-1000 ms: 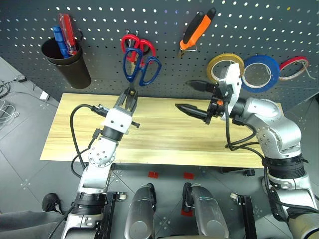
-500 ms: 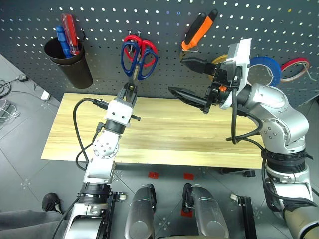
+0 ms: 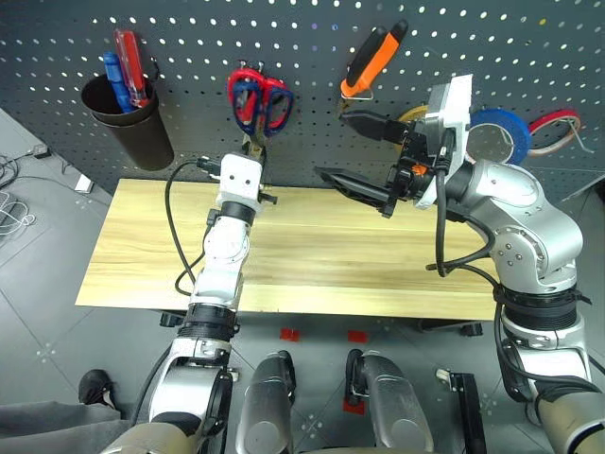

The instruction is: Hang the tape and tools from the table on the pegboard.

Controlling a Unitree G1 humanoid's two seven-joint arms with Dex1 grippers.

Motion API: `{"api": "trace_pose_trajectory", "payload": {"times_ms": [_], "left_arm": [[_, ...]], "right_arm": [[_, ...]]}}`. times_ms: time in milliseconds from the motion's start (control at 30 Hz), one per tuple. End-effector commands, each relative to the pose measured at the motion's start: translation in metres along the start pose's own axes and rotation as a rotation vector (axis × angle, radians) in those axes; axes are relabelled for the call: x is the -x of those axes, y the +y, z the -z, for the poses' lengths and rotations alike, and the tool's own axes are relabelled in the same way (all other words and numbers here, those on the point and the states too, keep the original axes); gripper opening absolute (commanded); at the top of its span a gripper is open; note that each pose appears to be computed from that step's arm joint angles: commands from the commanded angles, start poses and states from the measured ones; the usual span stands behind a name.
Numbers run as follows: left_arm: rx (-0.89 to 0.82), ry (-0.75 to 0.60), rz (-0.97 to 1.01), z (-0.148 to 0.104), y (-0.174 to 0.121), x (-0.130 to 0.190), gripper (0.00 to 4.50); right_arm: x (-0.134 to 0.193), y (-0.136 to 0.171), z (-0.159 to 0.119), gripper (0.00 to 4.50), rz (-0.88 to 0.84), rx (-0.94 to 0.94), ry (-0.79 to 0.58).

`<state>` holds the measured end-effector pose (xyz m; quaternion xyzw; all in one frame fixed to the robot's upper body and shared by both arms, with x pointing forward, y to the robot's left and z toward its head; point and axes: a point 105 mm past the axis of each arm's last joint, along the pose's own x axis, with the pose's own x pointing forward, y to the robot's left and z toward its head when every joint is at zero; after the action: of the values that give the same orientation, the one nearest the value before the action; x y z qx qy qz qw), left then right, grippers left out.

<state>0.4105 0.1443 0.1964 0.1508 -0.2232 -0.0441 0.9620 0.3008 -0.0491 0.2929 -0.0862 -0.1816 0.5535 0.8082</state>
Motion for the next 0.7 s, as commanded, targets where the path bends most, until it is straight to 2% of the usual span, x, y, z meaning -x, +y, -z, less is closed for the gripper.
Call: {"api": "trace_pose_trajectory", "payload": {"times_ms": [33,200,267,367,467,567,700], "left_arm": [[0.033,0.004,-0.002,-0.001,-0.001,-0.003,2.38],[0.034,0.048,0.013,0.007,0.003,0.0,3.87],[0.057,0.206,0.033,0.034,0.012,0.014,4.41],[0.067,0.374,0.034,0.06,0.024,0.034,4.46],[0.09,0.692,0.086,0.107,0.038,0.088,4.46],[0.103,0.861,0.029,0.124,0.049,0.11,4.46],[0.19,0.91,-0.045,0.123,0.051,0.104,4.46]], "right_arm": [[0.002,0.006,-0.01,4.5,-0.006,0.034,-0.024],[0.003,0.006,-0.007,4.5,0.007,0.031,-0.015],[0.004,0.008,-0.005,4.5,0.008,0.029,-0.007],[0.005,0.008,-0.005,4.5,0.011,0.025,-0.004],[0.005,0.012,0.004,4.5,-0.008,0.008,0.018],[0.003,0.015,0.01,4.5,-0.023,-0.003,0.027],[0.0,0.017,0.014,4.5,-0.034,-0.009,0.033]]}}
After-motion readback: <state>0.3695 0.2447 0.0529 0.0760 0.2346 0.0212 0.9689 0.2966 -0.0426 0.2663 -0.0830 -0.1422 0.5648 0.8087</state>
